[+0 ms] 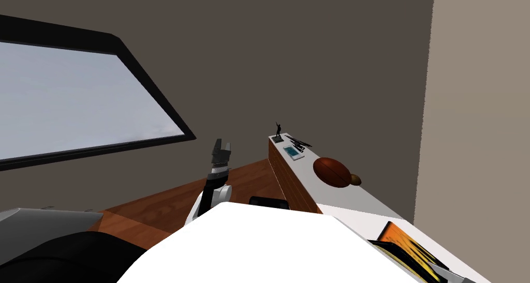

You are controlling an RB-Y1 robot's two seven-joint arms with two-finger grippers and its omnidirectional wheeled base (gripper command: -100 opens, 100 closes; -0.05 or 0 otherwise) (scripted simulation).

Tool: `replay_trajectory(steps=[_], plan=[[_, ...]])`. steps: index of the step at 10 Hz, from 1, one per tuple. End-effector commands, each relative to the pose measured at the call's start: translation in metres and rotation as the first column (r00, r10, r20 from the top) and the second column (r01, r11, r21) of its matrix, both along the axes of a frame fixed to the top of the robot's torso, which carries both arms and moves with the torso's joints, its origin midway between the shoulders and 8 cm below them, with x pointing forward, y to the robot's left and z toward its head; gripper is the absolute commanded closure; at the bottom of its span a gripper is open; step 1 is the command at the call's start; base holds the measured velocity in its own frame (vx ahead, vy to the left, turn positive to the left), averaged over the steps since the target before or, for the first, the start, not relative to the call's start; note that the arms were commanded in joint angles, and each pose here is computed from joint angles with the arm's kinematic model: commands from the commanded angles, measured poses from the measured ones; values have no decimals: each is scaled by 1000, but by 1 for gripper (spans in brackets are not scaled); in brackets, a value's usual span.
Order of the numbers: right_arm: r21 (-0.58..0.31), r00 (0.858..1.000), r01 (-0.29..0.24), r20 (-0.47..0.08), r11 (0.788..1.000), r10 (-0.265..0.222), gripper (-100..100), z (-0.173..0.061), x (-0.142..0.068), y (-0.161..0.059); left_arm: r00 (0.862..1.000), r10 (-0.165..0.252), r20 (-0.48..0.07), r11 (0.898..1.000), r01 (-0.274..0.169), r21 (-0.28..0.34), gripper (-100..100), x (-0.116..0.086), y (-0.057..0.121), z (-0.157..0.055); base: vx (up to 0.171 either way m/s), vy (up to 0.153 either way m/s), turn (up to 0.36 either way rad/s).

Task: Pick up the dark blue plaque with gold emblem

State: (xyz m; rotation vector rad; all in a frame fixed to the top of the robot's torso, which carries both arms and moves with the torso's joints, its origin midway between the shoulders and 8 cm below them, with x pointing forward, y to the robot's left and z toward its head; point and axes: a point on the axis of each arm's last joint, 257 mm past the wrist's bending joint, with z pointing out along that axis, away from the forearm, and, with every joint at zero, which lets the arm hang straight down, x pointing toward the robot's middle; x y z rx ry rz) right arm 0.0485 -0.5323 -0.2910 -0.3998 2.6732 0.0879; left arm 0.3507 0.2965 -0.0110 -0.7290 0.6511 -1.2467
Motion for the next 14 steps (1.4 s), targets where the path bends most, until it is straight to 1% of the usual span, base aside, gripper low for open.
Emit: replay_trajectory(steps=[1,3,5,6,7,8,9,14], plan=[[-20,998,-32,-63,999,31,-100,-3,-19,-5,1000,0,0,1000,0,0,0,0,0,0,75,10,6],[-35,989,-72,-130,997,67,-100,-6,-39,-10,1000,0,0,1000,0,0,0,0,0,0,68,10,4],[-39,980,-102,-175,994,94,-100,-7,-51,-12,1000,0,0,1000,0,0,0,0,0,0,49,5,6],[-40,977,-112,-189,993,102,-100,-8,-55,-13,1000,0,0,1000,0,0,0,0,0,0,35,5,5],[-39,979,-105,-179,994,96,-100,-7,-52,-12,1000,0,0,1000,0,0,0,0,0,0,14,2,1],[-40,979,-106,-180,994,97,0,-7,-52,-12,1000,0,0,1000,0,0,0,0,0,0,0,0,0],[-39,979,-106,-179,994,97,-100,-12,-51,-10,1000,0,0,1000,0,0,0,0,0,0,0,0,0],[-38,979,-107,-179,994,99,-100,-29,-48,-4,1000,0,0,1000,0,0,0,0,0,0,4,-11,-1]])
